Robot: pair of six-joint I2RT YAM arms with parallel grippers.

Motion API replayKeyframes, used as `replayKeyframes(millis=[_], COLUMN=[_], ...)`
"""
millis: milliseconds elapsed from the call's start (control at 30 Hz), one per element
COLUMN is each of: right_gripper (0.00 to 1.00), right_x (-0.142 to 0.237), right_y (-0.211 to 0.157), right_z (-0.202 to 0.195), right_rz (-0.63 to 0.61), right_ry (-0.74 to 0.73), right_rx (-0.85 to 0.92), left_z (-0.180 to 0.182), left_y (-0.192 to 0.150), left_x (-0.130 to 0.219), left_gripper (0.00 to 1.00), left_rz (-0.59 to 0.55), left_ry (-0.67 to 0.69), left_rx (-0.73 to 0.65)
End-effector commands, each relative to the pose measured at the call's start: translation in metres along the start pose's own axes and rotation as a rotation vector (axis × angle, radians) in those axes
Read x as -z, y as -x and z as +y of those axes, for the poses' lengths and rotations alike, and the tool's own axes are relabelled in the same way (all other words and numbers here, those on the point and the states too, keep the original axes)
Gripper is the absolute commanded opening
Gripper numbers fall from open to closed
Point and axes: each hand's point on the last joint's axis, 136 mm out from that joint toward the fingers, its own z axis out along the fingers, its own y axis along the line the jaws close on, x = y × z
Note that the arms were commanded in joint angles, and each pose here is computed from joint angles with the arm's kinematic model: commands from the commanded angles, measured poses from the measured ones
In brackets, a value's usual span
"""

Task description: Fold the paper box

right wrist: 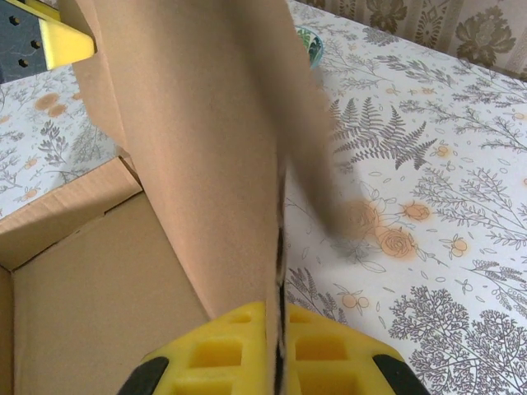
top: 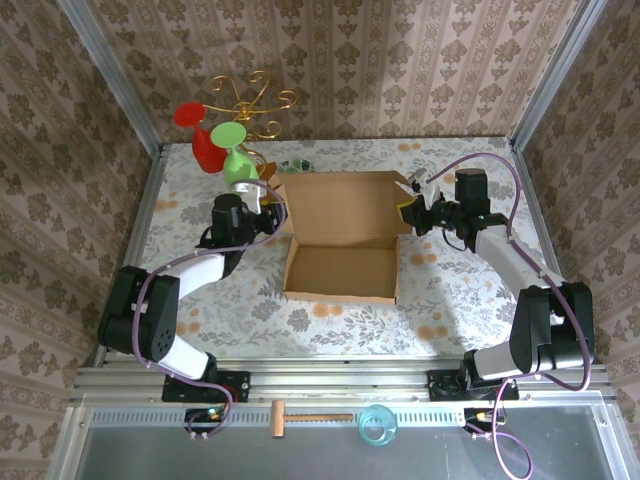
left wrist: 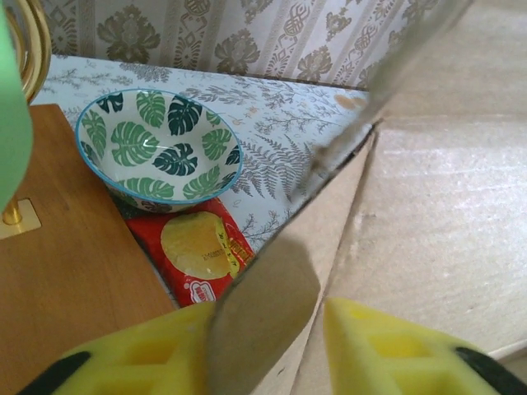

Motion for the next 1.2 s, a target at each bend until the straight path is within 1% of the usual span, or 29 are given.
replayKeyframes(millis=[0, 33, 67, 167, 267, 333, 367, 433, 533, 600, 700, 867, 1000, 1167], right_gripper=[0.0, 0.0, 0.0, 0.0, 0.0, 0.0, 0.0, 0.0, 0.0, 0.0, 0.0, 0.01, 0.03, 0.05], right_x=[0.003, 0.004, 0.003, 0.003, 0.002, 0.001, 0.007, 0.005, 0.004, 0.004, 0.004, 0.008, -0.002, -0.005], right_y=[-0.002, -0.001, -0.002, -0.002, -0.003, -0.001, 0.007, 0.011, 0.016, 0.015, 0.019, 0.032, 0.029, 0.011], right_z=[0.001, 0.001, 0.0, -0.002, -0.005, -0.013, -0.013, -0.017, -0.027, -0.038, -0.041, -0.05, -0.056, -0.059], right_rz=[0.003, 0.003, 0.005, 0.005, 0.003, -0.019, -0.054, -0.095, -0.202, -0.248, -0.32, -0.409, -0.425, -0.436], right_ry=[-0.012, -0.016, -0.02, -0.031, -0.052, -0.092, -0.115, -0.174, -0.288, -0.383, -0.452, -0.5, -0.498, -0.518], right_rx=[0.002, 0.004, 0.003, 0.001, -0.015, -0.05, -0.055, -0.088, -0.168, -0.239, -0.287, -0.321, -0.344, -0.362], left_z=[-0.015, -0.017, -0.017, -0.022, -0.025, -0.026, -0.029, -0.032, -0.04, -0.045, -0.052, -0.058, -0.061, -0.063], left_y=[0.006, 0.005, 0.006, 0.004, 0.003, 0.002, 0.001, 0.001, 0.006, 0.01, 0.017, 0.025, 0.026, 0.024], left_x=[0.004, 0.004, 0.004, 0.005, 0.008, 0.009, 0.008, 0.007, 0.003, 0.0, -0.007, -0.018, -0.025, -0.031], left_gripper=[0.25, 0.21, 0.19, 0.18, 0.15, 0.09, 0.07, 0.01, 0.0, 0.0, 0.0, 0.0, 0.0, 0.0], left_rz=[-0.017, -0.016, -0.016, -0.004, 0.002, -0.003, -0.004, -0.025, -0.074, -0.11, -0.171, -0.237, -0.26, -0.289], left_ry=[-0.038, -0.042, -0.042, -0.028, 0.038, 0.088, 0.103, 0.13, 0.161, 0.172, 0.163, 0.123, 0.096, 0.087], left_rx=[-0.009, -0.006, -0.004, -0.014, -0.033, -0.032, -0.031, -0.02, -0.014, -0.003, 0.025, 0.047, 0.042, 0.003])
